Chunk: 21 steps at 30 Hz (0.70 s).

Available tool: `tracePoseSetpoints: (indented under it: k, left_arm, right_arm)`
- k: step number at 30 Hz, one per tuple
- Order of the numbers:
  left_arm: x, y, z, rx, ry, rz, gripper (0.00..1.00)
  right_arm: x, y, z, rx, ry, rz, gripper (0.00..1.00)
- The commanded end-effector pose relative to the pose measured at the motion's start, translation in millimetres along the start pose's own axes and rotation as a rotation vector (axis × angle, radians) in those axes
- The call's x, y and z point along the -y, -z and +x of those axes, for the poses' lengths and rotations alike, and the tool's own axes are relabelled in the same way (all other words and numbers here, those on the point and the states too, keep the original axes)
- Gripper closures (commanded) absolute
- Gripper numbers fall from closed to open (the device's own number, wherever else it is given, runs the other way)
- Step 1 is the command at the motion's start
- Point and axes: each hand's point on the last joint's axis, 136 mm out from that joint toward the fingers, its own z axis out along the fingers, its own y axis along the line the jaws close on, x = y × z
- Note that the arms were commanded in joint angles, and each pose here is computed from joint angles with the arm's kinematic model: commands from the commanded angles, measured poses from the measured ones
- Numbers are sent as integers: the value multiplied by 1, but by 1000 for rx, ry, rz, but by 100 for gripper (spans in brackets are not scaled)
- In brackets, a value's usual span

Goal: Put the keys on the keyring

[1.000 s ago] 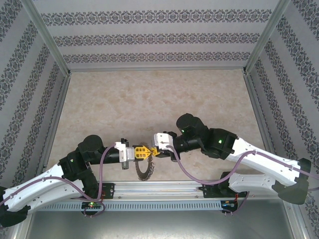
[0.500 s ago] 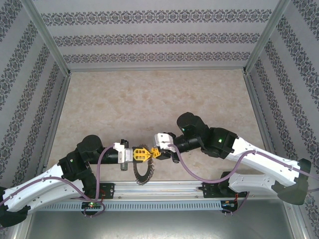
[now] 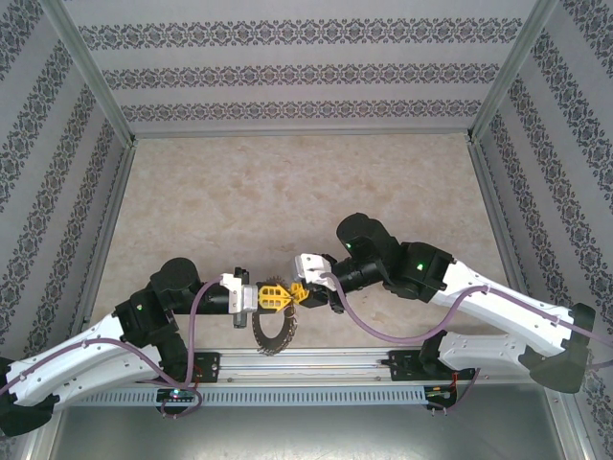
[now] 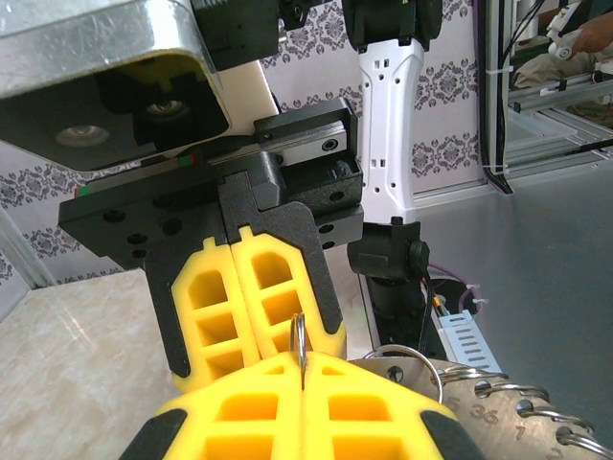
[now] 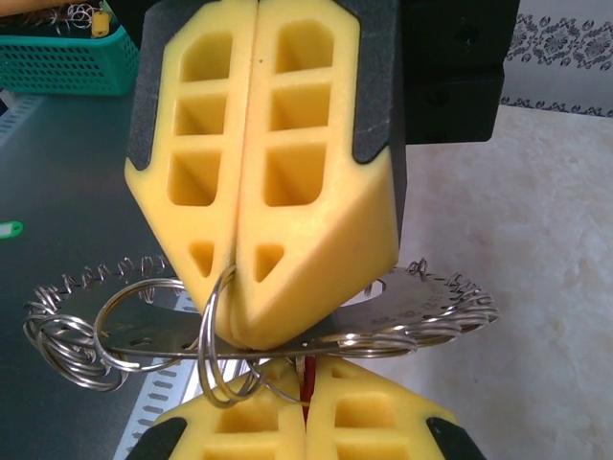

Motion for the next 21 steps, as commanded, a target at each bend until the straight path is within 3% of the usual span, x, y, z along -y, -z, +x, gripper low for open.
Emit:
tracePoseSetpoints:
  k: [1,21]
  left_arm:
    - [7,7,-49,160,-76,51,100]
    - [18,20,-62,233,-79,78,100]
  right_arm:
    - [14,-2,-18,56,10,35,100]
    - [8,3,-26,94,27,11,100]
